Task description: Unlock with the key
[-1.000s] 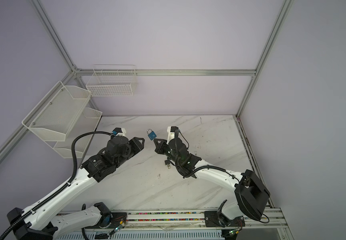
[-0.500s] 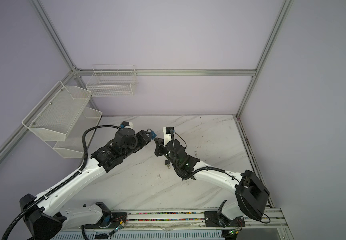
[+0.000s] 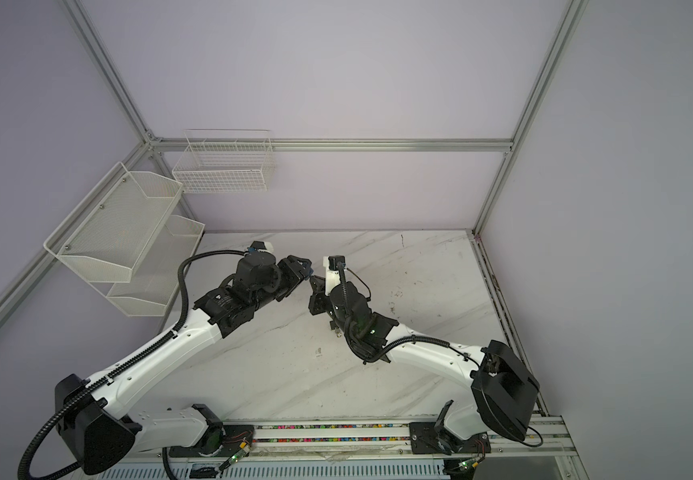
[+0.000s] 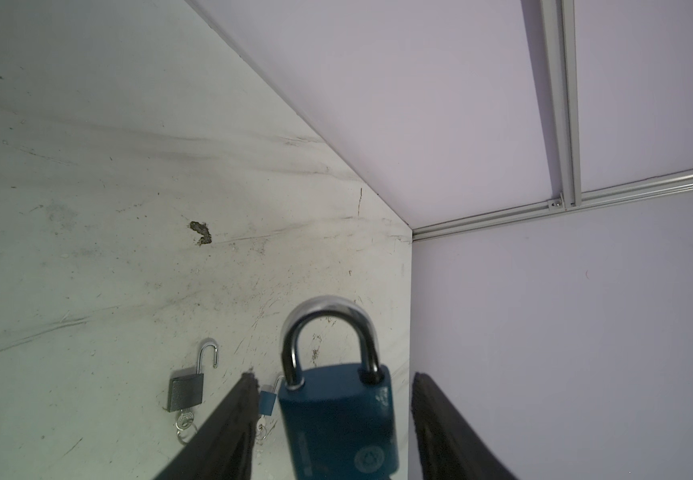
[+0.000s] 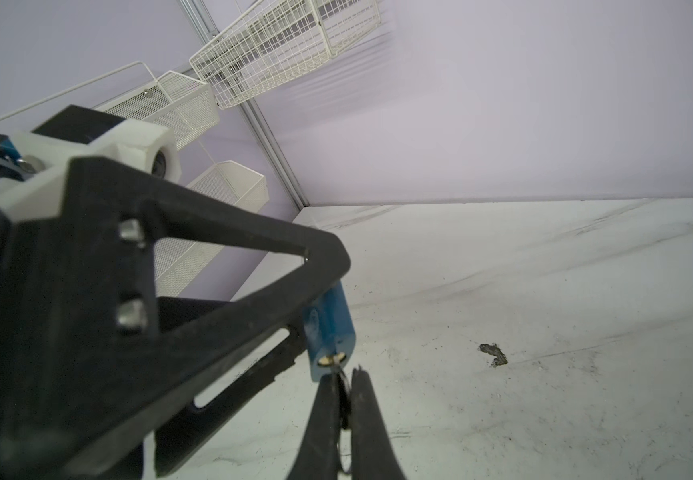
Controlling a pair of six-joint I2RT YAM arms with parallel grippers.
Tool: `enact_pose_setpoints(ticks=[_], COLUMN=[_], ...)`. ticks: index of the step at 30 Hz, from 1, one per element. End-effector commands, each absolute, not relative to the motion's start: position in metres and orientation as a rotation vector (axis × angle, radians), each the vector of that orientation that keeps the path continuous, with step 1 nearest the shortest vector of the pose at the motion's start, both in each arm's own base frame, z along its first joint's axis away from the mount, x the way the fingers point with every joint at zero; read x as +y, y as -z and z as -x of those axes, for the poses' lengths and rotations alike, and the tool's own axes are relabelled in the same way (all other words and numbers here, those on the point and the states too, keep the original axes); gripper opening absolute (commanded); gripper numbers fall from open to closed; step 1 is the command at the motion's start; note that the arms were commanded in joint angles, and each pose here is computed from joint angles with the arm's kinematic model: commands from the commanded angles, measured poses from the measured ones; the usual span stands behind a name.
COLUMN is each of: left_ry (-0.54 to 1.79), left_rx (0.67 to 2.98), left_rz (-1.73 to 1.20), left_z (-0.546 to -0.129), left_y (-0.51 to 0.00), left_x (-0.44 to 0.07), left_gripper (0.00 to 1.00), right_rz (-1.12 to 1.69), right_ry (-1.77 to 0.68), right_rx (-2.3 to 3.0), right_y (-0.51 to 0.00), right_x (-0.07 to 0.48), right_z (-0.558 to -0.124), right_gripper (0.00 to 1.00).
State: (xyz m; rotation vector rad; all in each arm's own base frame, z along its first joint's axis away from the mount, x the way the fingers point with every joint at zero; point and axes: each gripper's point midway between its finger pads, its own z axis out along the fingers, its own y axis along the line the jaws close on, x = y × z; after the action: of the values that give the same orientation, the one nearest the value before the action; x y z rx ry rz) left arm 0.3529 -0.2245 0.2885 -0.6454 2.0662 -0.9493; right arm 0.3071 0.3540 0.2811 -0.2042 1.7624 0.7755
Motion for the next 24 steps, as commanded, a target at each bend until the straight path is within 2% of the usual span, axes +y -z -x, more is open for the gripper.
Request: enact_pose_setpoints(ticks=[1,8,18,24], left_ry=[1.059,1.078,1.136,1.117], left_rx=[1.97,1.96,1.955,1.965], left_rz=[0.644,0.653,0.674,0.679], left_z=[-0.357,-0.36,-0.362,-0.362], left_y=[-0.331,-0.332,-0.329,-0.323], left_x=[-0.23,-0.232,-0.239,-0.238], left_gripper=[0.58,0.53,0.52,0.44], right_rz=[0.172,0.198,0.197,0.196], right_ry=[-0.786,-0.753,-0.759,-0.74], right_rx=[1.657,1.653,1.645,1.643], right_y=[-0.315,-0.315,-0.317,-0.318], right_x=[0.352,0.355,0.358,0.356], right_z=[-0.306,-0.305,-0.303,-0.304], right_gripper=[0.0,0.0,0.0,0.0])
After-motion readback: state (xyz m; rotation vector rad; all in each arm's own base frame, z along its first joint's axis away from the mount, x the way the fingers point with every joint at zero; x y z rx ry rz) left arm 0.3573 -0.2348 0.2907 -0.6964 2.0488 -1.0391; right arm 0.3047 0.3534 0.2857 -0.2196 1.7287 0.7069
